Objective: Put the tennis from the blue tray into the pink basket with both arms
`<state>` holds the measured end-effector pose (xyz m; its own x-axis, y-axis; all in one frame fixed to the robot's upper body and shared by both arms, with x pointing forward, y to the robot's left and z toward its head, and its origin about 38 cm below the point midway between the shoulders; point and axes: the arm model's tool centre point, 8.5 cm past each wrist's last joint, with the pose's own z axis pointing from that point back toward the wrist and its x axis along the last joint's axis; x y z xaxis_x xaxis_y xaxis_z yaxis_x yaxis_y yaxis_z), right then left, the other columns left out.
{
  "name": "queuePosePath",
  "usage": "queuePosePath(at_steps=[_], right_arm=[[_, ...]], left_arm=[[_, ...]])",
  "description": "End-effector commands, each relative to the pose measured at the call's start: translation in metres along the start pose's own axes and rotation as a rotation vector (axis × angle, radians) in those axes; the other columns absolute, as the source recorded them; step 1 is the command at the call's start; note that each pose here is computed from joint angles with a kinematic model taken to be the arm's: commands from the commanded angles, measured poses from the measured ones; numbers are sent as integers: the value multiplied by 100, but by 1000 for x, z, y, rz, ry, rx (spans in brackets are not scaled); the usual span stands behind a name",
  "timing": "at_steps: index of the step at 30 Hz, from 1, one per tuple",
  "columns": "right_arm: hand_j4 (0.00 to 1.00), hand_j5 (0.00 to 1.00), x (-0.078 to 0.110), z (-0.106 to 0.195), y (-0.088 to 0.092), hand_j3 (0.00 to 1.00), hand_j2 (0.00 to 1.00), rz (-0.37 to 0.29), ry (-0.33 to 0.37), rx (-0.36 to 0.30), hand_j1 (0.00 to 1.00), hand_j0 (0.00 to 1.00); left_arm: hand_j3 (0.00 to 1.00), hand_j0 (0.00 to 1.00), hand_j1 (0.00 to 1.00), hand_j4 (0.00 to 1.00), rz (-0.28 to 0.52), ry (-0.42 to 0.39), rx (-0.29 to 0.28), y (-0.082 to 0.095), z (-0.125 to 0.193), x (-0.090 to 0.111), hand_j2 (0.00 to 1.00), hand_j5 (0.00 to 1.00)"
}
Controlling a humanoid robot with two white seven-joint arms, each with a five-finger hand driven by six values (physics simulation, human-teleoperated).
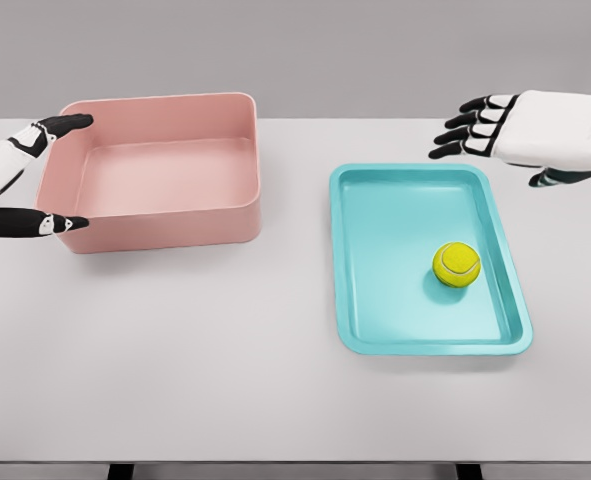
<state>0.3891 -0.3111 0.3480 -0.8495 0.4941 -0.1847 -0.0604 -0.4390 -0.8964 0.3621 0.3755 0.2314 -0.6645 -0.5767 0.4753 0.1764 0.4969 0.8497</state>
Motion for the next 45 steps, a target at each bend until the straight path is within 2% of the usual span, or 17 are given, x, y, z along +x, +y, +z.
queuePosePath(at_steps=[1,5,6,7,8,10,11,12,14,16,17,19,23,30,36,42,45], right_arm=[[100,100,1,-1,1,100,100,-4,-5,2,100,100],[100,100,1,1,2,100,100,2,-13,6,100,100],[100,100,0,2,2,100,100,-9,-2,5,100,100],[97,97,-4,4,2,97,97,-53,31,-4,97,97],[97,97,-10,9,0,97,97,-134,72,-23,97,97],[99,99,-31,32,0,99,99,-542,148,-136,99,99],[100,100,-57,47,8,100,100,-726,237,-181,100,100],[100,100,-67,52,16,100,100,-782,266,-190,100,100],[100,100,-53,34,31,100,100,-805,232,-130,100,100],[100,100,-53,13,57,100,100,-882,236,-75,100,100],[100,100,-51,0,62,100,100,-899,225,-69,100,100],[100,100,-50,-3,72,100,100,-881,244,-35,100,100],[100,100,-35,-18,102,100,100,-869,230,77,100,100],[100,100,-13,-30,130,100,100,-875,170,166,100,100],[100,100,-2,-36,137,100,100,-876,137,197,100,100],[100,100,-1,-38,139,100,100,-879,134,198,100,100],[100,100,-6,-39,141,100,100,-872,157,203,100,100]], left_arm=[[100,100,100,100,3,-9,4,1,-1,3,100,100],[100,100,100,100,1,-17,4,1,-2,5,100,100],[100,100,100,100,2,-17,5,1,-3,5,100,100],[100,100,100,100,1,-17,4,1,-2,5,100,100],[100,100,100,100,1,-17,4,1,-2,5,100,100],[100,100,100,100,1,-18,4,1,-3,5,100,100],[100,100,100,100,0,-27,4,1,-4,8,100,100],[100,100,100,100,-1,-31,4,1,-4,9,100,100],[100,100,100,100,-3,-32,4,2,-5,10,100,100],[100,100,100,100,-5,-33,3,2,-5,10,100,100],[100,100,100,100,-5,-33,3,2,-5,10,100,100],[100,100,100,100,-5,-33,3,2,-5,10,100,100],[100,100,100,100,-5,-33,3,2,-5,10,100,100],[100,100,100,100,-7,-44,2,1,-6,13,100,100],[100,100,100,100,-10,-41,-1,2,-6,13,100,100],[100,100,100,100,-11,-38,0,2,-5,12,100,100],[100,100,100,100,-12,-37,-1,3,-5,12,100,100]])
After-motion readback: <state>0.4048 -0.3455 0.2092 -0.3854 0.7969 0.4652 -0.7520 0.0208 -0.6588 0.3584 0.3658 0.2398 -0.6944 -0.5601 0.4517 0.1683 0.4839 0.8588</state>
